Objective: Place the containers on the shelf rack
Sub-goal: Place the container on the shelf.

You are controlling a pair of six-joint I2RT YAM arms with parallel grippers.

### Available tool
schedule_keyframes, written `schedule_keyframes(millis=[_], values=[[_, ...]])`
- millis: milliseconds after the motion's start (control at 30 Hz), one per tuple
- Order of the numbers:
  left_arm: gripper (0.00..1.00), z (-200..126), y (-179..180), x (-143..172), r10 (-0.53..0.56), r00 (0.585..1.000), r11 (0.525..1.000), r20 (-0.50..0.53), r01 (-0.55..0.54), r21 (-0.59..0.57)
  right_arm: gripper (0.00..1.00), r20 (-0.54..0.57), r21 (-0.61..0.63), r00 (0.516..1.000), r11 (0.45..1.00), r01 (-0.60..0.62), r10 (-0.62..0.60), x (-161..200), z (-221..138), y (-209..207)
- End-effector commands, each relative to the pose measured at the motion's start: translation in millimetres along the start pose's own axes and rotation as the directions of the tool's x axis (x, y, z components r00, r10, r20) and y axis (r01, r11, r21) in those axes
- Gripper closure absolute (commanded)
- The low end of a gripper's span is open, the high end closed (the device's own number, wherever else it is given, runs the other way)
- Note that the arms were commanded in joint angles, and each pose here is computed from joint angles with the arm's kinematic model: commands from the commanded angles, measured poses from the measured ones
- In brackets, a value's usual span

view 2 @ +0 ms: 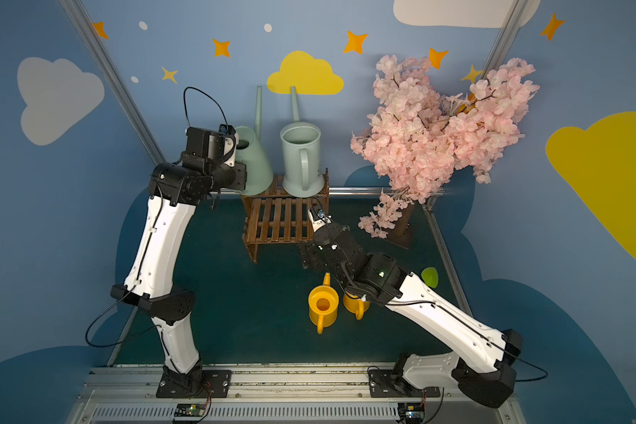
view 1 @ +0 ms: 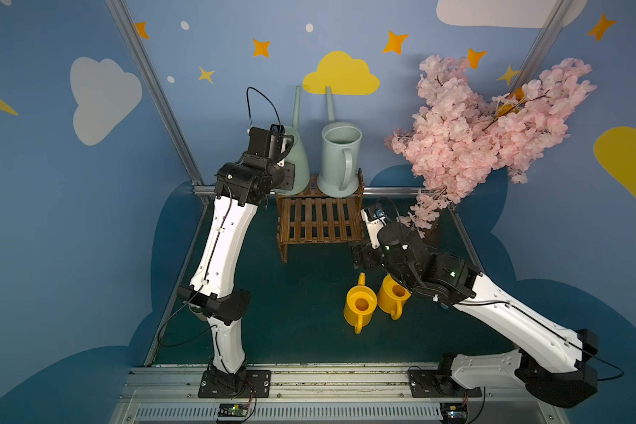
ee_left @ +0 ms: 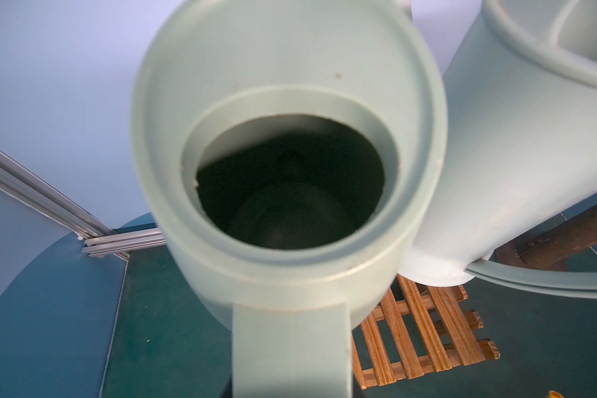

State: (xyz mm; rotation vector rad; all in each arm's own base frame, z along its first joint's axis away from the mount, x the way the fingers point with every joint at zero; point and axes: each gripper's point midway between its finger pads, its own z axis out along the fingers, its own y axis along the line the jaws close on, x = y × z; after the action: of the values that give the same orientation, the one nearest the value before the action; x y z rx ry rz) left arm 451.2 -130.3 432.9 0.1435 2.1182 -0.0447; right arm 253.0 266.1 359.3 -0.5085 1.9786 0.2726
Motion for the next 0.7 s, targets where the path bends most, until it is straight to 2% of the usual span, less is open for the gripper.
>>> schedule_keyframes(millis=[0,667], values=[[0.98,-5.5,-6.2,-28.7,-0.044,0.993,0.999,0.111,0.041,0.027,0.08,0.008,0.028,1.000,0.999,-0.019,0.019,3.0,-8.3,-8.7],[0.98,26.8,-18.5,-25.6,-0.066,0.994,0.997,0.092,0.061,0.057,0.08,0.008,0.046,0.999,0.998,-0.043,0.043,14.4,-13.3,-17.2]])
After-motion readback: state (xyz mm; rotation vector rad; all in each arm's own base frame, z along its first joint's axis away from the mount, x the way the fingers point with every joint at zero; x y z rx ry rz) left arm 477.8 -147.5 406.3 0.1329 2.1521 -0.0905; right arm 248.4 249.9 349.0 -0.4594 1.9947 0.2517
